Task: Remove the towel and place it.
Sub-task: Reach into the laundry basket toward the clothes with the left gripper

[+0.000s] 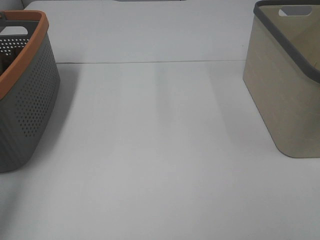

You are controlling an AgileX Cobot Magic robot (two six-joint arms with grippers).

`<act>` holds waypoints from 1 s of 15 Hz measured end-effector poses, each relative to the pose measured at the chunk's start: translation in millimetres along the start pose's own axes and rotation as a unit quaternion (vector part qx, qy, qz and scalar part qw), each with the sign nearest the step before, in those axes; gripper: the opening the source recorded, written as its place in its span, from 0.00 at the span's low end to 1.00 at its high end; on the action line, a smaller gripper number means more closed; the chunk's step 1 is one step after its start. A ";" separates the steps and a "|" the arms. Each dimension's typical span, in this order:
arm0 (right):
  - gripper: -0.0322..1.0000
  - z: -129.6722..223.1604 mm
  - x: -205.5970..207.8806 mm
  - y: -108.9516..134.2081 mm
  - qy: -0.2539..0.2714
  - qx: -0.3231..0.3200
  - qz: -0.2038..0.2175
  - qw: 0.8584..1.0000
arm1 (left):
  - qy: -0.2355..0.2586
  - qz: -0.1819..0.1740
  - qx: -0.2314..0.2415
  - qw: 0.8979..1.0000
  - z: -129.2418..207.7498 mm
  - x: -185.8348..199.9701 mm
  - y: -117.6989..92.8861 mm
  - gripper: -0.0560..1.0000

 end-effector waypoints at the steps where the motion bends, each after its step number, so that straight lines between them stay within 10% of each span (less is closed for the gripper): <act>1: 0.74 0.0 0.0 0.0 0.000 0.000 0.000 1.000 | 0.012 -0.006 0.014 1.000 -7.1 -11.1 -2.2 0.64; 7: 0.74 0.0 0.0 0.0 0.000 0.000 0.000 1.000 | 0.115 -0.054 0.002 0.992 -33.7 -88.9 -8.0 0.64; 15: 0.74 0.0 0.0 0.0 0.000 0.000 0.000 1.000 | 0.195 -0.155 0.025 0.968 -58.4 -158.0 57.1 0.64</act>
Point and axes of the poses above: a point on each arm's last joint axis where the gripper is mounted, x pointing back along that axis away from the gripper, y along the wrist's bending axis when the last joint is at zero, z = x × y, the point moved 9 cm from there along -x, pointing out along that axis toward the gripper, and after that the axes turned 7 degrees about x, right-handed, at the moved point
